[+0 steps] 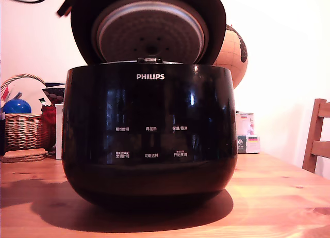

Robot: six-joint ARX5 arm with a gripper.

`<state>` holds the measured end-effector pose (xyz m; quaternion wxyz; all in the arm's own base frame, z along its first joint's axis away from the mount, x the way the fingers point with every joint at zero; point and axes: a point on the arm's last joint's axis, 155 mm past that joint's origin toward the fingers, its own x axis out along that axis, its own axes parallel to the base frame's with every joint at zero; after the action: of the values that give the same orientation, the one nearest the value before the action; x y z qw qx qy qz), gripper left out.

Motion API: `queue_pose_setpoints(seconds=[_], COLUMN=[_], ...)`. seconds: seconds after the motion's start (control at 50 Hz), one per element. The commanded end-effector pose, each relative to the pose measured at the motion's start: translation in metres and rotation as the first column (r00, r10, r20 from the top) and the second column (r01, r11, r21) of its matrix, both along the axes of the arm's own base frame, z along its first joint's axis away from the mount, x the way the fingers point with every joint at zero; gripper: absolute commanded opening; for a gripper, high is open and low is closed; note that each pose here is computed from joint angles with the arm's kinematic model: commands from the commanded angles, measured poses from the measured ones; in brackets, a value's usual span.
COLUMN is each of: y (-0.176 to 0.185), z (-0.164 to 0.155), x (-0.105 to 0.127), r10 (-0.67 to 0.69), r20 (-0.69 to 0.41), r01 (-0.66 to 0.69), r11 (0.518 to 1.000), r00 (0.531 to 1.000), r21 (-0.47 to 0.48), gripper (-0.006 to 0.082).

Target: Close the rice cooker by pressing the lid down with medium force

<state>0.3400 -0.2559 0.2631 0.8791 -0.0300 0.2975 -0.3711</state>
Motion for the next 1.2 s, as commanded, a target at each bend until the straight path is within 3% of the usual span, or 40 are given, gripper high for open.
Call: queue_pose_setpoints(seconds=[0.0, 0.4, 0.66, 0.9, 1.18], y=[-0.001, -0.010, 0.004, 0.006, 0.002], z=[-0.012, -0.042, -0.077, -0.092, -0.117], x=[-0.011, -0.038, -0.045, -0.053, -0.069], r10=[0.002, 0.046, 0.113, 0.140, 0.100], r20=[-0.005, 0.086, 0.129, 0.207, 0.224], r01=[-0.002, -0.046, -0.120, -0.147, -0.112], r11=[1.000, 0.999, 0.992, 0.989, 0.993], r00=[1.000, 0.995, 0.985, 0.968, 0.969], r21=[0.008, -0.001, 0.044, 0.019, 0.041], gripper=[-0.0021, -0.0021, -0.0021, -0.0021, -0.0021])
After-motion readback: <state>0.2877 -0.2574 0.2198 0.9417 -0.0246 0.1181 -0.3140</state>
